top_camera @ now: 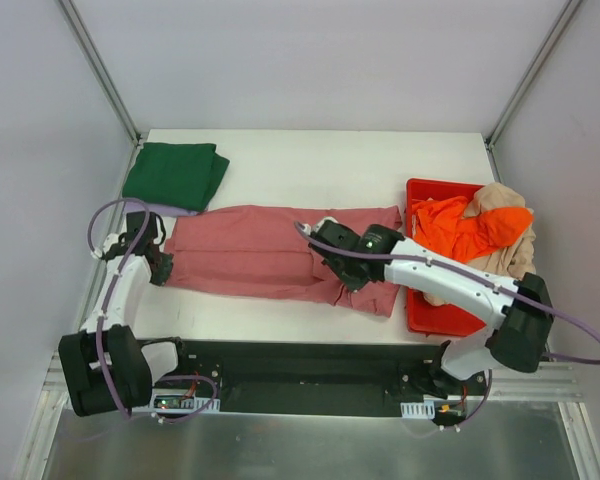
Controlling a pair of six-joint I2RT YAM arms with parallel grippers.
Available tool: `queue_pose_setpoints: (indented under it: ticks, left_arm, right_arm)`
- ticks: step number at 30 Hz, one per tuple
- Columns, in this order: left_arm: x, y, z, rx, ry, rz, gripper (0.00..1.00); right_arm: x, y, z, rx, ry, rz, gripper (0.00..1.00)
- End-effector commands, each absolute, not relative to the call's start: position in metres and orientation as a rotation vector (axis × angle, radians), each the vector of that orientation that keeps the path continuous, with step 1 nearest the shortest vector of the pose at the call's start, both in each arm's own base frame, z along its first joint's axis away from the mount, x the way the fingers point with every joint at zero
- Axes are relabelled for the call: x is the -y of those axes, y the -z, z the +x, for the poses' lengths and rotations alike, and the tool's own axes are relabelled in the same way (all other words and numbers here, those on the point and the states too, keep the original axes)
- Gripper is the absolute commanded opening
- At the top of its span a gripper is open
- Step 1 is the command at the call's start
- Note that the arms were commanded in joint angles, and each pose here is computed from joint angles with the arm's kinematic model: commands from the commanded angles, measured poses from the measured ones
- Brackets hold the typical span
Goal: Fold and stack the t-shirts
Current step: Fold the other side of the tshirt into a rectangle
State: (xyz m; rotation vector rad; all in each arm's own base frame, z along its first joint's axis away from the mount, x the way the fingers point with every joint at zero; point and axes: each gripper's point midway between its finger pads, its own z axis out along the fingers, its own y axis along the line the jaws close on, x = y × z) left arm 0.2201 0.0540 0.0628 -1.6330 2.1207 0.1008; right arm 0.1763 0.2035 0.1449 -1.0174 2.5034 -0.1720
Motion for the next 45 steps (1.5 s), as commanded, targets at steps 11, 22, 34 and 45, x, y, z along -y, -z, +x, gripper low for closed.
queue_pose_setpoints:
  ticks: [11, 22, 34, 45]
  left_arm:
    - [-0.067, -0.074, 0.27, -2.139, -0.103, -1.57, 0.0]
    - [-0.071, -0.059, 0.281, -2.192, -0.146, -1.566, 0.0]
    - [-0.077, -0.058, 0.292, -2.228, -0.182, -1.525, 0.0]
    - [-0.076, -0.068, 0.312, -2.289, -0.147, -1.442, 0.54]
  right_arm:
    - [-0.205, -0.155, 0.262, -2.483, 0.349, -1.036, 0.0]
    - [-0.213, -0.152, 0.295, -2.465, 0.394, -1.152, 0.01]
    - [-0.223, -0.146, 0.326, -2.447, 0.453, -1.222, 0.04]
    - [-0.243, -0.134, 0.366, -2.423, 0.42, -1.168, 0.27]
